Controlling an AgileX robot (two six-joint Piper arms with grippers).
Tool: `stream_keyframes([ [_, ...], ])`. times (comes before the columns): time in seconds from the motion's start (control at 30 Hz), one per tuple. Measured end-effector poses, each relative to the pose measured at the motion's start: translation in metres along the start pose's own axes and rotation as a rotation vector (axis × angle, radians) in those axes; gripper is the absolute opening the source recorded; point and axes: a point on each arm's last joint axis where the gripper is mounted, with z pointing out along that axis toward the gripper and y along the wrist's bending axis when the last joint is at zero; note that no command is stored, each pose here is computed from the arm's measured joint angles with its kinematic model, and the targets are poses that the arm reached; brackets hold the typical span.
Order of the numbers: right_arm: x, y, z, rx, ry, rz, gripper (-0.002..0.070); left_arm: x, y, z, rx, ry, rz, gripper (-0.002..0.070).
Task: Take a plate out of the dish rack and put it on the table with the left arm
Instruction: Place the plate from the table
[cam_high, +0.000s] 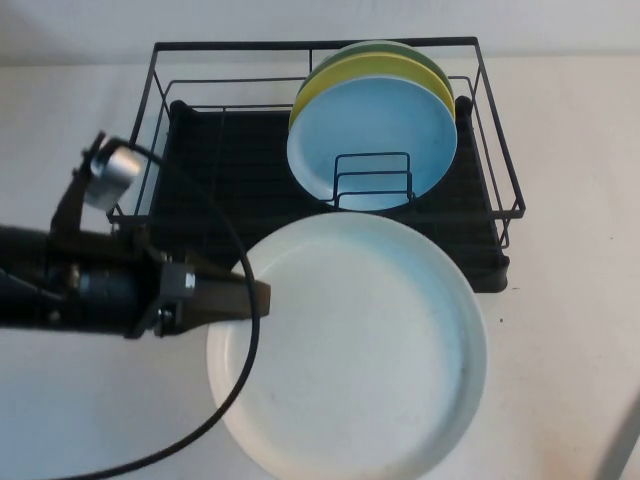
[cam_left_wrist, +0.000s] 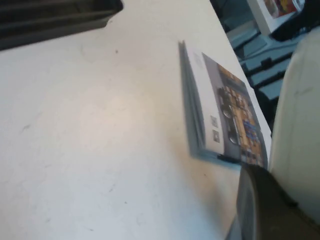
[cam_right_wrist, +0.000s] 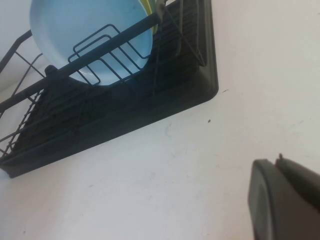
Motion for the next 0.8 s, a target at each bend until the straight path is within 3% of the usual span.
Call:
stream_keyframes([
  [0.23, 0.000, 0.000, 0.000, 0.000, 0.000, 0.000, -0.0020, 0.038, 0.054, 0.023, -0.207, -0.112, -0.186, 0.0056],
  [0.5, 0.000, 0.000, 0.000, 0.000, 0.000, 0.000, -0.0020, 0.048, 0.093, 0.051, -0.169, -0.052, -0.272, 0.0056],
  [0.7, 0.000, 0.000, 0.000, 0.000, 0.000, 0.000, -0.0020, 0.058, 0.123, 0.069, -0.201, -0.032, -0.272, 0.0064],
  [0.8, 0.000, 0.000, 0.000, 0.000, 0.000, 0.000, -0.0020, 0.062, 0.133, 0.073, -0.232, -0.028, -0.270, 0.0106],
])
